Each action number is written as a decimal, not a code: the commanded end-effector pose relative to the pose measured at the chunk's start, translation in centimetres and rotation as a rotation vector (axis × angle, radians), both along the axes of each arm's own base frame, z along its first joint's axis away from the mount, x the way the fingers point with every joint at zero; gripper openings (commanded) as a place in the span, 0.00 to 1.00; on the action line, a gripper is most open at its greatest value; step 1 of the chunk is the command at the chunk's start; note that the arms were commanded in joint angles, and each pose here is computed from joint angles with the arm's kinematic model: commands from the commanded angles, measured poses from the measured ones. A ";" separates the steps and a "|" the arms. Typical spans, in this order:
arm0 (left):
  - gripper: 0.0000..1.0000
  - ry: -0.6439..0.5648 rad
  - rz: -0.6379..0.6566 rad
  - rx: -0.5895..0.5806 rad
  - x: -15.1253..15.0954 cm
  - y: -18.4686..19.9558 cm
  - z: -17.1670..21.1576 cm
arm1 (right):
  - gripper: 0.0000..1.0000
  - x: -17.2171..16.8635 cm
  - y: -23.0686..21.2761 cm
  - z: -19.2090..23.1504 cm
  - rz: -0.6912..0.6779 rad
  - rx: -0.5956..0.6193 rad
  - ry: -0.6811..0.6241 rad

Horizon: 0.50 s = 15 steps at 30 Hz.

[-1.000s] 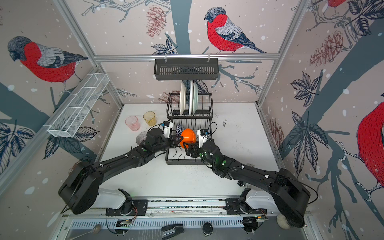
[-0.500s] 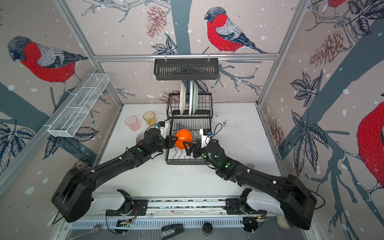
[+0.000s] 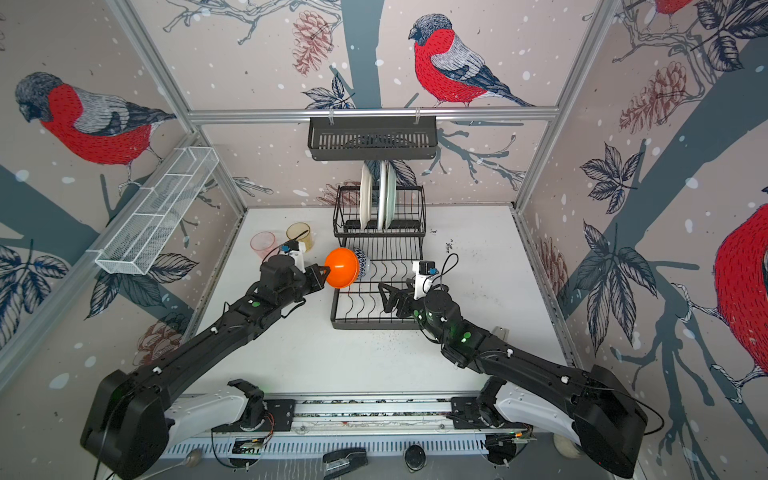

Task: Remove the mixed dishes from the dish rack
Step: 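Carry the orange bowl over the striped bowl with the left gripper while the right withdraws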

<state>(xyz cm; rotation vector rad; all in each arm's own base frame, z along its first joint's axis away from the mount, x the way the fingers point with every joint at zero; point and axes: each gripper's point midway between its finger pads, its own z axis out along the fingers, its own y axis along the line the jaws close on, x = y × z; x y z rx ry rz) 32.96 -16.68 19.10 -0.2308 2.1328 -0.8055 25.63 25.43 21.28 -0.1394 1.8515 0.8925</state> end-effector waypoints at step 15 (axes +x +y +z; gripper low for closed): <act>0.00 0.096 0.339 0.076 3.0 11.1 -1.1 | 1.00 0.1 -3.4 -1.3 -0.039 0.004 0.018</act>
